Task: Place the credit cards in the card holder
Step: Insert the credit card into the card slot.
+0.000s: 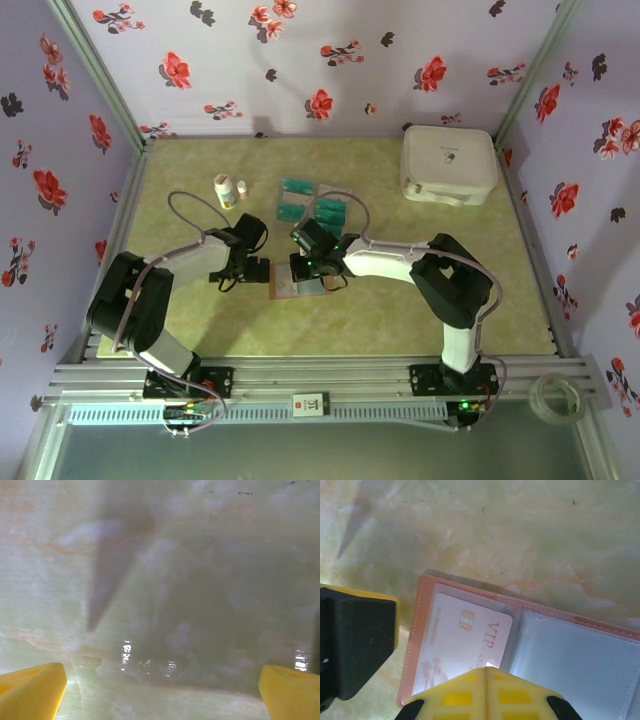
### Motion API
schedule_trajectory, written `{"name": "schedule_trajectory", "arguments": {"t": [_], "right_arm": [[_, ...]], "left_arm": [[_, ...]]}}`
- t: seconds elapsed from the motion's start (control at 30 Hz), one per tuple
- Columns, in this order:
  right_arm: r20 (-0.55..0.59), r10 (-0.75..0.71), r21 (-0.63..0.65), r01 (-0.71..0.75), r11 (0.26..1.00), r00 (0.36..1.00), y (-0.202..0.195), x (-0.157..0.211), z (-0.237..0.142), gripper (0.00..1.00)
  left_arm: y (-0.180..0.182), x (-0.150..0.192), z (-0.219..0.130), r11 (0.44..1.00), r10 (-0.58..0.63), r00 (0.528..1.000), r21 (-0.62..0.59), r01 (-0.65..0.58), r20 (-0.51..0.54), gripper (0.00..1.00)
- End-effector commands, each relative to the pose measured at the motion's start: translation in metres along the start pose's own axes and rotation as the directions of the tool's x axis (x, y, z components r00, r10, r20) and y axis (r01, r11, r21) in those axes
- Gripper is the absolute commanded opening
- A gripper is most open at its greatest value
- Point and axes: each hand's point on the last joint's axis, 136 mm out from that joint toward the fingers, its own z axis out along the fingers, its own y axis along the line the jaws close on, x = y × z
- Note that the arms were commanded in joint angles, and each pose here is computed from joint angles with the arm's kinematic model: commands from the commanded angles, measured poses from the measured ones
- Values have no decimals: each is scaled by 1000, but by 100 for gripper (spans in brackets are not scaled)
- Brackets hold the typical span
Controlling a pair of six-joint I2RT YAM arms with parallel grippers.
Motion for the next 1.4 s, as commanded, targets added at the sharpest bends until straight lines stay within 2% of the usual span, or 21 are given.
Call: {"name": "schedule_trajectory", "arguments": {"t": [0.0,0.87,1.07,1.2,1.37], "right_arm": [[-3,-5,-12,5,1000,1000,8,-4,5,6],[-46,2,-35,-4,999,999,13,1,23,5],[-9,-11,-69,10,998,1000,27,-12,3,7],[41,-31,-75,34,997,999,33,-25,-23,13],[71,-17,-51,20,999,997,13,-31,-44,20]], "left_arm": [[4,3,9,1000,-4,1000,-18,4,-18,100],[2,5,11,1000,-4,1000,-9,3,-25,100],[1,2,9,1000,-6,1000,-3,6,-18,100],[1,-2,3,1000,2,1000,1,-2,-7,100],[6,-10,-12,1000,1,1000,-6,0,26,100]]}}
